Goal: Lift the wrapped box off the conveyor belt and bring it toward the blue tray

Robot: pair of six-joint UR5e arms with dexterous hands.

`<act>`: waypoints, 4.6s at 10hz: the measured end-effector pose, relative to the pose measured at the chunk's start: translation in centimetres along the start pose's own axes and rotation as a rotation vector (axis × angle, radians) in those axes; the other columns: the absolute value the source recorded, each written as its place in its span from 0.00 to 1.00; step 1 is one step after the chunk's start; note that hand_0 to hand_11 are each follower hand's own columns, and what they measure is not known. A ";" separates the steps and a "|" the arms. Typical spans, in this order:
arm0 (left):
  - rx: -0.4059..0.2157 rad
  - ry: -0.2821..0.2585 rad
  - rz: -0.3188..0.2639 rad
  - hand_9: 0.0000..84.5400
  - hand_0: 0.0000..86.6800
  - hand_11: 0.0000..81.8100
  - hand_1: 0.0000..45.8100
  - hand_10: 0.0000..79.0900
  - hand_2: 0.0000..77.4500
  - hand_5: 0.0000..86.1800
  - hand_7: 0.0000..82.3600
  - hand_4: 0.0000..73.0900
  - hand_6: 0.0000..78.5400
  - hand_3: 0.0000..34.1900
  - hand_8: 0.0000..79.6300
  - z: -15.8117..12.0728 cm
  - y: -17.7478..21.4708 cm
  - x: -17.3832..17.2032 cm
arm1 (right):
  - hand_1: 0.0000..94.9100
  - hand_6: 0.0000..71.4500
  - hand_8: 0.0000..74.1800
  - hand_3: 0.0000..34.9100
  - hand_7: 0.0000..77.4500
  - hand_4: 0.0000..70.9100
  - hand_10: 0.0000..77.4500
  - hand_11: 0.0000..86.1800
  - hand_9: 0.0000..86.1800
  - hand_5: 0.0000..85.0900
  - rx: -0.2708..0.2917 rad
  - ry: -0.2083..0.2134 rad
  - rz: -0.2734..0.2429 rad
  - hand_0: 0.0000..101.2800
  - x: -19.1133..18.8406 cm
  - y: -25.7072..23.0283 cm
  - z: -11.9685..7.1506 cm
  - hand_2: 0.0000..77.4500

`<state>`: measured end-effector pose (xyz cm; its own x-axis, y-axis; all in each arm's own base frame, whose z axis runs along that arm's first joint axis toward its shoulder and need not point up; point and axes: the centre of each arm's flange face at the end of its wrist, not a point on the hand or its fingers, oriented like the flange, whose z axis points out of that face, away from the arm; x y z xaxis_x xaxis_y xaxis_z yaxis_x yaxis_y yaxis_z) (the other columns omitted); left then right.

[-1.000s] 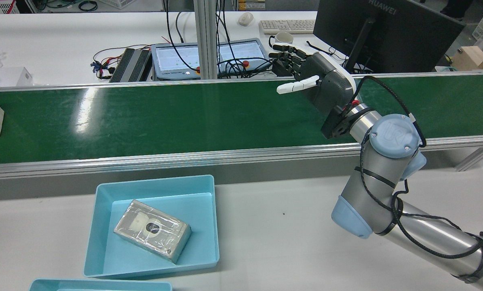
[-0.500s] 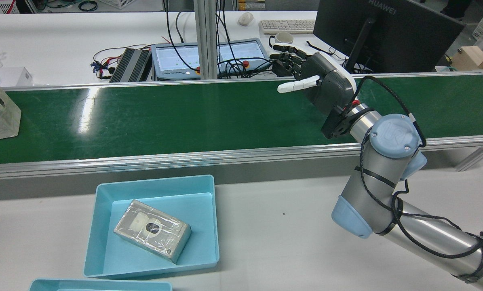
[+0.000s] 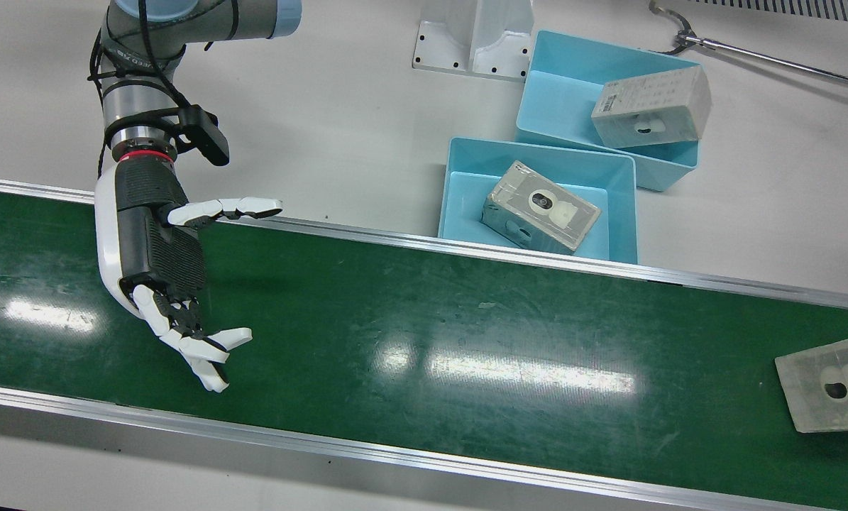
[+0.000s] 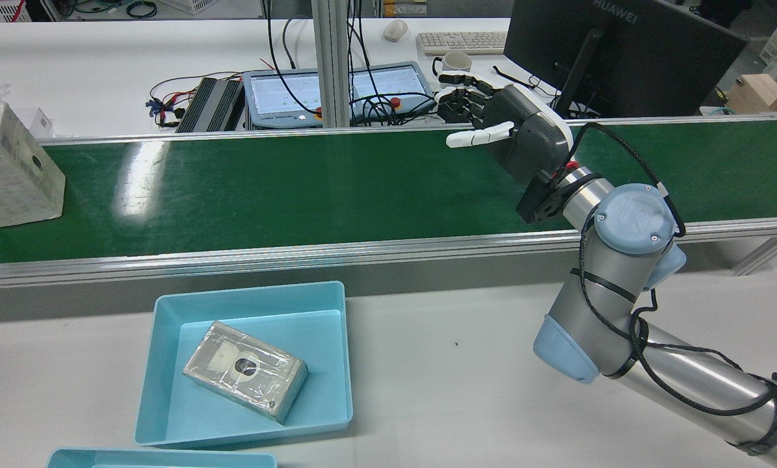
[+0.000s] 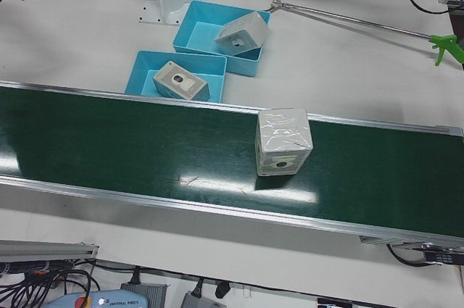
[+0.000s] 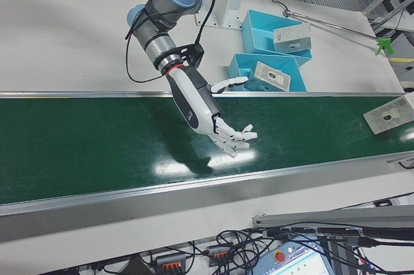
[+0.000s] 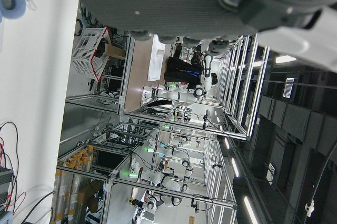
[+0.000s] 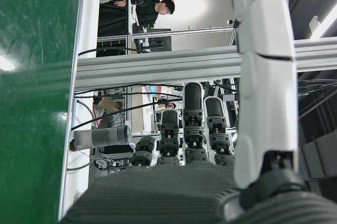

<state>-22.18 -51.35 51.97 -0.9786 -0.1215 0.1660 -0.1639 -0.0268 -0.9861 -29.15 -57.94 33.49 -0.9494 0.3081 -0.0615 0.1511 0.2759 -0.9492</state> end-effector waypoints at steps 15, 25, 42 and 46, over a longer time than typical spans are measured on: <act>0.000 0.000 0.000 0.01 0.00 0.01 0.00 0.01 0.01 0.01 0.01 0.00 0.01 0.00 0.01 0.0 0.0 0.0 | 0.16 0.21 0.08 0.00 0.41 0.23 0.01 0.04 0.12 0.21 -0.019 0.068 0.043 0.49 2.6 0.7 4.7 0.13; 0.000 0.000 0.000 0.01 0.00 0.01 0.00 0.01 0.01 0.01 0.01 0.00 0.01 0.00 0.01 0.0 0.0 0.0 | 0.18 0.18 0.08 0.00 0.37 0.23 0.01 0.04 0.09 0.22 -0.045 0.089 0.008 0.50 4.1 0.5 5.3 0.14; 0.000 0.000 0.000 0.01 0.00 0.01 0.00 0.01 0.01 0.01 0.01 0.00 0.01 0.00 0.01 0.0 0.0 0.0 | 0.14 0.15 0.06 0.00 0.31 0.21 0.01 0.02 0.07 0.20 -0.095 0.100 -0.004 0.48 6.0 0.1 5.7 0.10; 0.000 0.000 0.000 0.01 0.00 0.01 0.00 0.01 0.01 0.01 0.01 0.00 0.01 0.00 0.01 0.0 0.0 0.0 | 0.13 0.15 0.06 0.00 0.31 0.21 0.01 0.02 0.08 0.19 -0.101 0.107 0.001 0.47 7.3 0.9 6.8 0.13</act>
<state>-22.18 -51.35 51.97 -0.9786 -0.1215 0.1660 -0.1639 -0.0268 -0.9861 -37.79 -61.59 30.07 -0.9151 0.4025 -0.0240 0.1842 0.3643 -0.9129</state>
